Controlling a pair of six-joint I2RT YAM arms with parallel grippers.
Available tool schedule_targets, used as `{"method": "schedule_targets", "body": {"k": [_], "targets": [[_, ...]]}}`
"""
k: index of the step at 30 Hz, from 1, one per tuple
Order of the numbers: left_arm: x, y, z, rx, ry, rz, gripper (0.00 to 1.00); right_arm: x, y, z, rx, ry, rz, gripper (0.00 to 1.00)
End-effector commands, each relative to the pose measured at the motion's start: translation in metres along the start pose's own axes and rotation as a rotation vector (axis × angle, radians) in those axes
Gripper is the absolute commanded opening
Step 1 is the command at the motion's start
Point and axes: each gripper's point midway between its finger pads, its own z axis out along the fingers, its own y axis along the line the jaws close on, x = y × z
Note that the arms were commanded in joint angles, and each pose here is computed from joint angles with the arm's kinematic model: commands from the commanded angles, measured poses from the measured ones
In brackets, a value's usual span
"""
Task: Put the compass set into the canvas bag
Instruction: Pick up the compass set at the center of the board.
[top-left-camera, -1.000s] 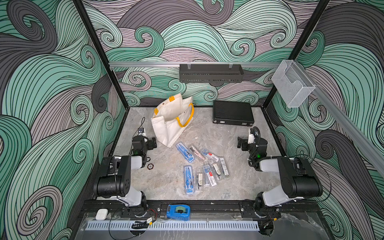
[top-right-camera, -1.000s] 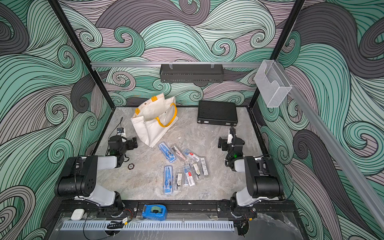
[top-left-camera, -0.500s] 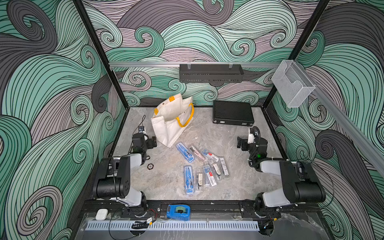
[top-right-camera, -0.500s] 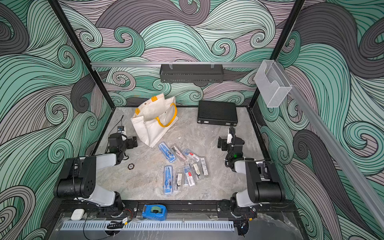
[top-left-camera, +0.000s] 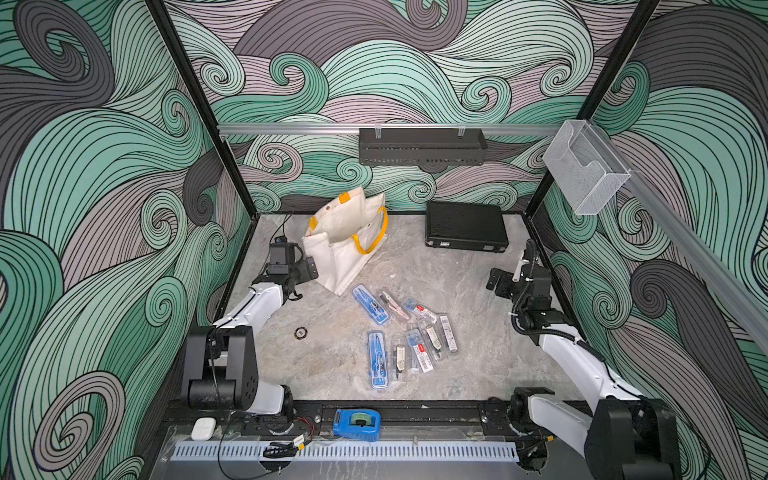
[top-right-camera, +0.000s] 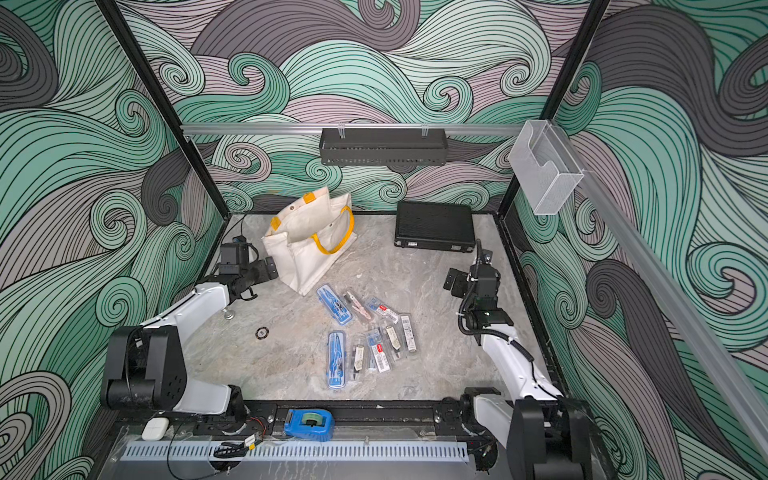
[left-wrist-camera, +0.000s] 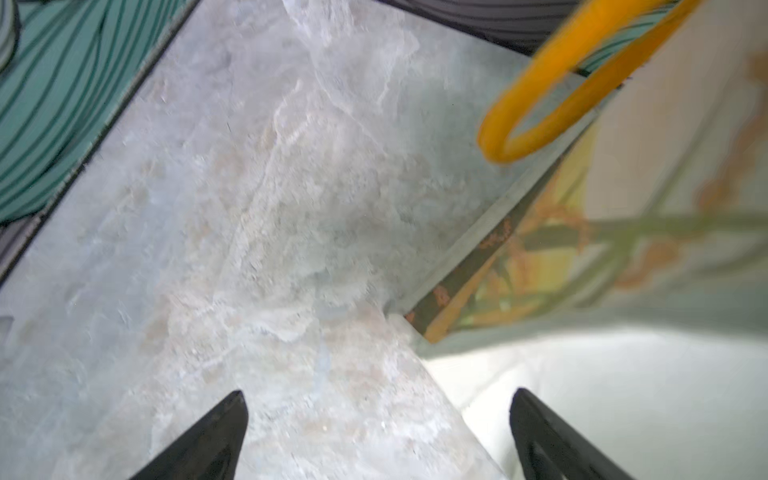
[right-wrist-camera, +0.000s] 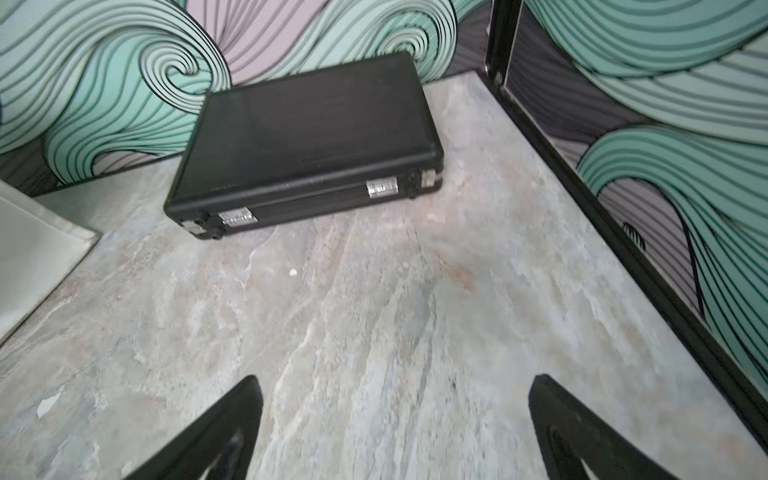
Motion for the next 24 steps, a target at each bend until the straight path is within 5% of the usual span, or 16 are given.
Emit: {"method": "schedule_targets", "body": {"k": [1,14,24], "targets": [[0.013,-0.008,-0.021,-0.013,0.058,-0.064,0.99,0.024,-0.005,-0.013,0.040,0.157,0.056,1.00],[0.060,-0.051,-0.069,0.206,0.079,-0.214,0.99,0.037,0.148,-0.046,-0.551,0.189,-0.245,1.00],[0.093,-0.076,-0.084,0.355,0.165,-0.265,0.99,0.082,0.239,-0.061,-0.771,0.299,-0.454,0.98]]}}
